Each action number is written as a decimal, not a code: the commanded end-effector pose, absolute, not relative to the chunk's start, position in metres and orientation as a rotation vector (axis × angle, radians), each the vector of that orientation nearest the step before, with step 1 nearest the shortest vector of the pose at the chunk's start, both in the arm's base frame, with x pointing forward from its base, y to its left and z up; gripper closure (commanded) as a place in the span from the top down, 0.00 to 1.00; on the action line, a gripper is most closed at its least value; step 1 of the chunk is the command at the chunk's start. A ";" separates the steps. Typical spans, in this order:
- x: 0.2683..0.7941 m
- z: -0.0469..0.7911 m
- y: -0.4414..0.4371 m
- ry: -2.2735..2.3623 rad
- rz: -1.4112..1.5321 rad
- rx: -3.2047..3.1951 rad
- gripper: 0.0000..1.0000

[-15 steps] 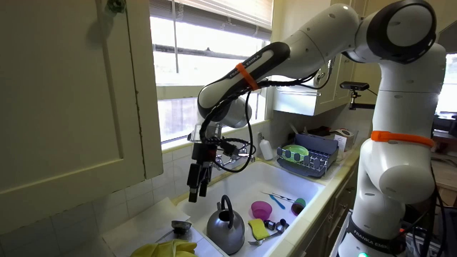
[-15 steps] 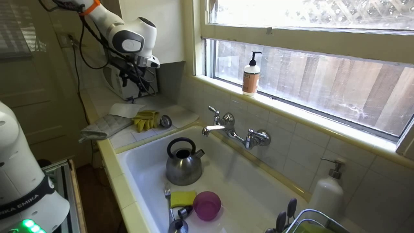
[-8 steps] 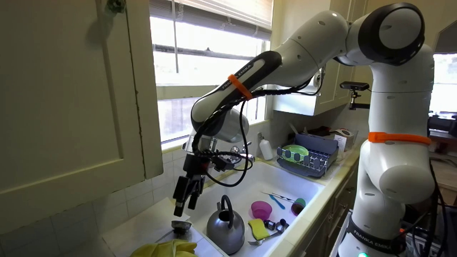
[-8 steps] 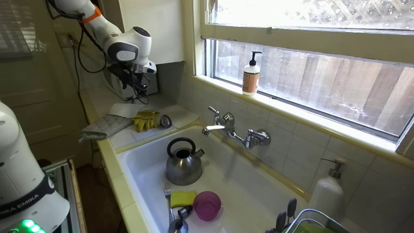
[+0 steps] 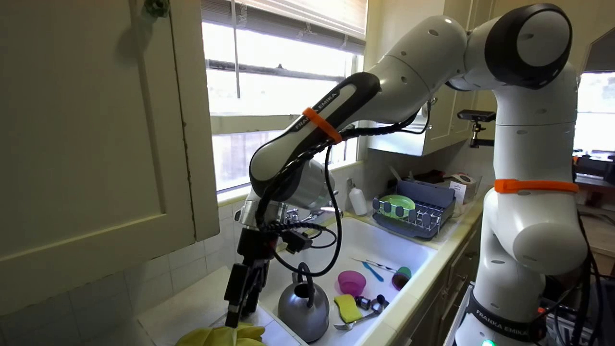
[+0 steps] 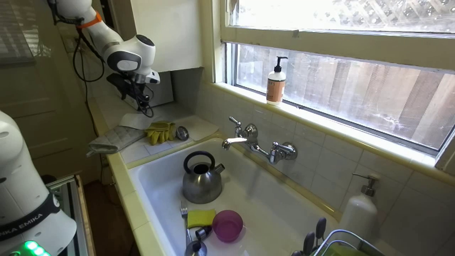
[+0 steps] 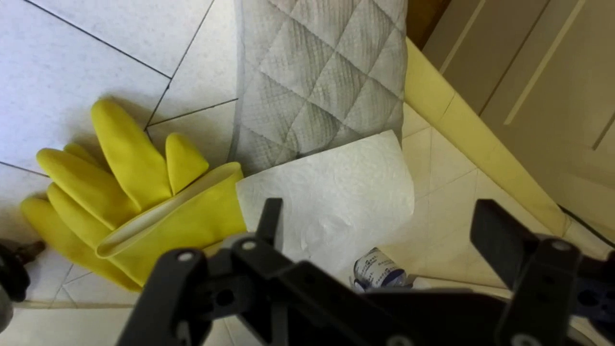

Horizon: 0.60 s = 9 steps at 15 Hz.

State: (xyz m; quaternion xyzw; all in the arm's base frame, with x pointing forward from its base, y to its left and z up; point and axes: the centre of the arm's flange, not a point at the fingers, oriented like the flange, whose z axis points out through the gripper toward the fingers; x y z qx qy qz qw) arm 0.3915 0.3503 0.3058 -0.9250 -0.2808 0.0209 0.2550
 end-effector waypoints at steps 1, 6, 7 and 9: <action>0.387 0.281 0.357 -0.832 0.096 -2.493 1.00; 0.384 0.252 0.362 -0.879 0.138 -2.463 1.00; 0.384 0.265 0.356 -0.857 0.143 -2.476 1.00; 0.384 0.260 0.355 -0.855 0.156 -2.476 1.00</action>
